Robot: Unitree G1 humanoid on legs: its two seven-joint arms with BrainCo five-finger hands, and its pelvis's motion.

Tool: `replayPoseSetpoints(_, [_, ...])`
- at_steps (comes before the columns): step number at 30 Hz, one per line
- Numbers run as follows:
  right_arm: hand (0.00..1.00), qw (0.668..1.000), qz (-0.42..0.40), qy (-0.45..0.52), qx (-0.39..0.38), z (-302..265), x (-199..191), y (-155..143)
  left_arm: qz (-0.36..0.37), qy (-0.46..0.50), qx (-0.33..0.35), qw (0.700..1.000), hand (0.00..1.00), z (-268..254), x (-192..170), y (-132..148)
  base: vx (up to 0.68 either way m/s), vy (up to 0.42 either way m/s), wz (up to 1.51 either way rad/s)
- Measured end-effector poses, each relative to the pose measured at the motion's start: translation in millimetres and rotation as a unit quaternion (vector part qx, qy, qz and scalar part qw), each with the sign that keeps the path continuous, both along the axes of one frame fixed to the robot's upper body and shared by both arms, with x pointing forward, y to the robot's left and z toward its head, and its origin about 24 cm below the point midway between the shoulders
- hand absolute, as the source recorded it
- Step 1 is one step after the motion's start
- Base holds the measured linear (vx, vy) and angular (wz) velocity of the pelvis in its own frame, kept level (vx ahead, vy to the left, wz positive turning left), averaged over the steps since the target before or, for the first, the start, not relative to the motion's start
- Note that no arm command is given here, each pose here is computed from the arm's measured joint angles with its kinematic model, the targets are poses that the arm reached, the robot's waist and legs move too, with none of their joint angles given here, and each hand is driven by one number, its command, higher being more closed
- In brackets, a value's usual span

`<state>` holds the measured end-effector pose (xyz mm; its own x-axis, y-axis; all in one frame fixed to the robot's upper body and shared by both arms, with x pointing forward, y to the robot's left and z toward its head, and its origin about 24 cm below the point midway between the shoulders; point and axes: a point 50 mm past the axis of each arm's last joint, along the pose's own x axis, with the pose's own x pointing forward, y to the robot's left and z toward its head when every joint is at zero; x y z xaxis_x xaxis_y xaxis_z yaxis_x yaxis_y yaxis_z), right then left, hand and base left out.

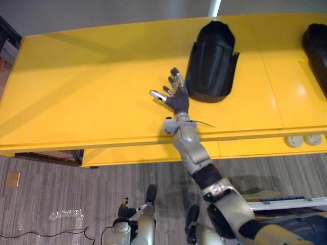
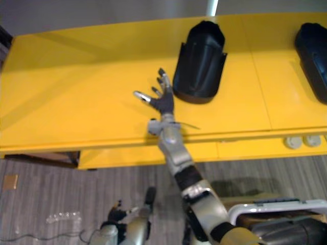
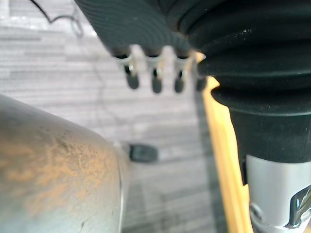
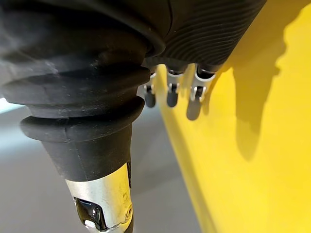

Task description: Walk over and take plastic housings, then place them on the shelf

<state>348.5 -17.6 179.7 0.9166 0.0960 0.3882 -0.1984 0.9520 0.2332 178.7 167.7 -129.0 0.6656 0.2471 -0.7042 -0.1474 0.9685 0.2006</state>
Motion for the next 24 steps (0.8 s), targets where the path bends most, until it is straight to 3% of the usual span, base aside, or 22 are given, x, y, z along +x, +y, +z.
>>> replayPoseSetpoints(24, [0.0, 0.999, 0.001, -0.009, 0.038, -14, -21, -8, -0.014, 0.009, 0.018, 1.0, 0.0, -1, 0, 5, 0.0, -0.002, -0.01])
